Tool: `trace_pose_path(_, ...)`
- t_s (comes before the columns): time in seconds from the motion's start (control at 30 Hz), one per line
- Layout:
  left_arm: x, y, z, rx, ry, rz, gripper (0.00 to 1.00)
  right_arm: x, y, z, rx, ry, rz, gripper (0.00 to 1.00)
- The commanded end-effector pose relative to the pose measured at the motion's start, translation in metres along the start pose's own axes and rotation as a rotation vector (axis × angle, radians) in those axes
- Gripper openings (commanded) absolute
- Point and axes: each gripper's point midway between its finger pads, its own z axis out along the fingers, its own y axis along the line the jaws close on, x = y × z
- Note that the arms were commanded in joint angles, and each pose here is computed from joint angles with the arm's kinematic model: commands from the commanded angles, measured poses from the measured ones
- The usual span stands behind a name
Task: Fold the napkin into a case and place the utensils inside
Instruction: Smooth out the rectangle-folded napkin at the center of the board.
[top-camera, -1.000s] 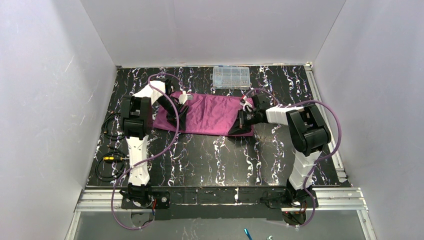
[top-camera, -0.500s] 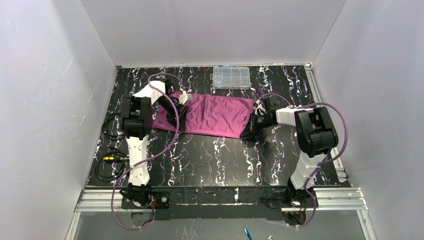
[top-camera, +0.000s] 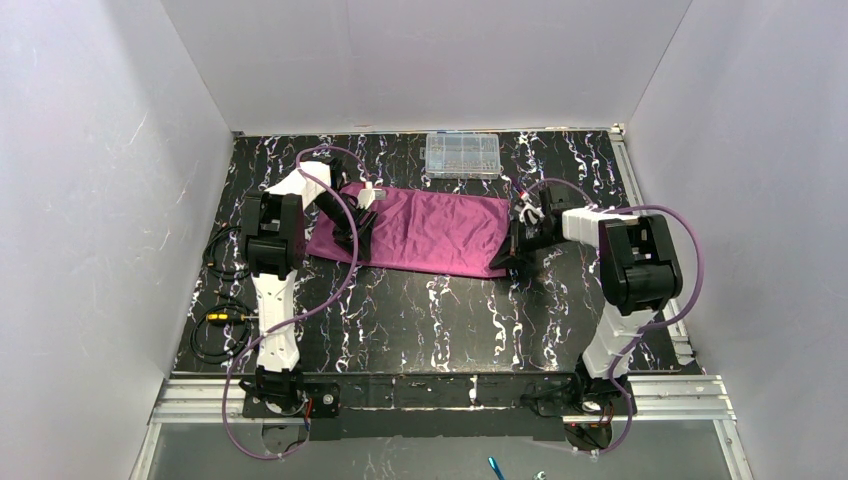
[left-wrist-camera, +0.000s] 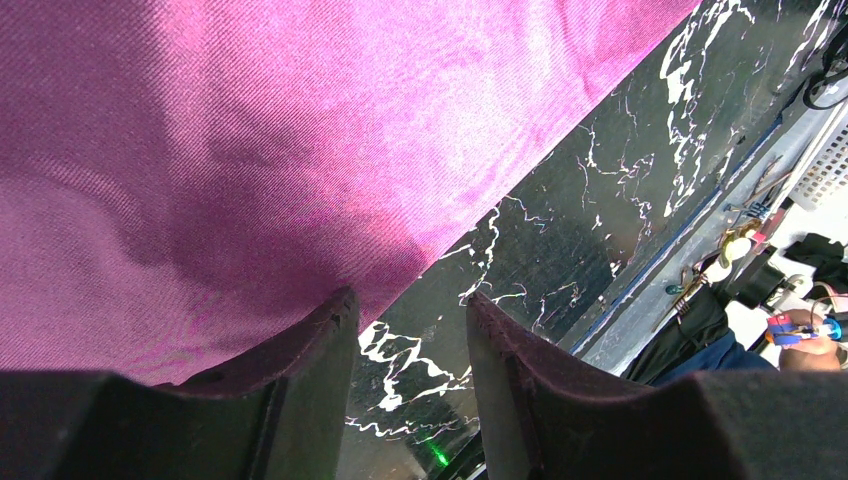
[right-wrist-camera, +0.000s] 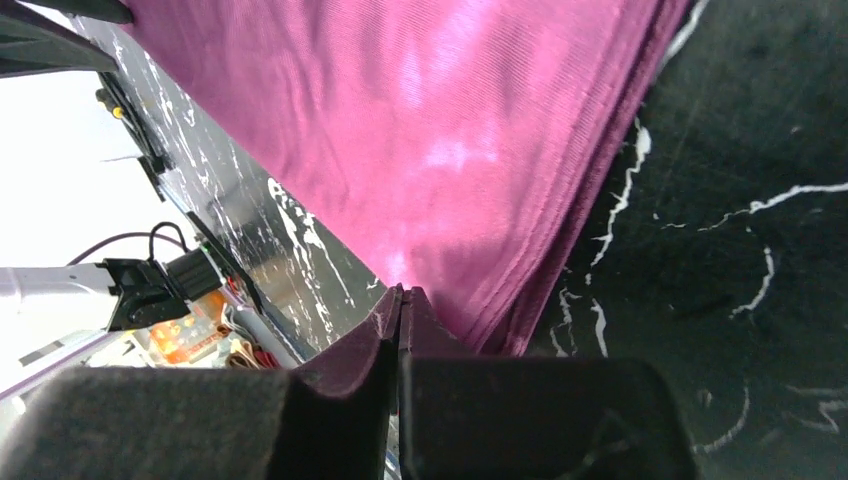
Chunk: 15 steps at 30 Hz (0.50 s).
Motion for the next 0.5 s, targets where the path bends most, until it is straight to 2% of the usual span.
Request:
trace_pose_path(0.0,-0.001,0.009,-0.011,-0.066,-0.005,0.047,0.43,-0.007,0.018,-0.029,0.051,0.009,-0.117,0.09)
trace_pose_path(0.1,-0.003,0.008,-0.011,-0.066,-0.01,0.049,0.43,0.003,0.004,-0.036,0.144,0.035,-0.11,0.03)
trace_pose_path(0.17,-0.003,0.008,-0.012,-0.065,-0.011,0.05,0.43,0.006,0.007,-0.038,0.135,0.028,-0.113,0.01)
trace_pose_path(0.3,-0.004,0.008,-0.013,-0.067,-0.01,0.052,0.42,0.017,0.011,-0.031,0.102,0.045,-0.105,0.01)
trace_pose_path(0.47,-0.003,0.007,-0.013,-0.068,-0.013,0.05,0.42,0.023,-0.019,-0.024,0.218,0.048,-0.062,0.01)
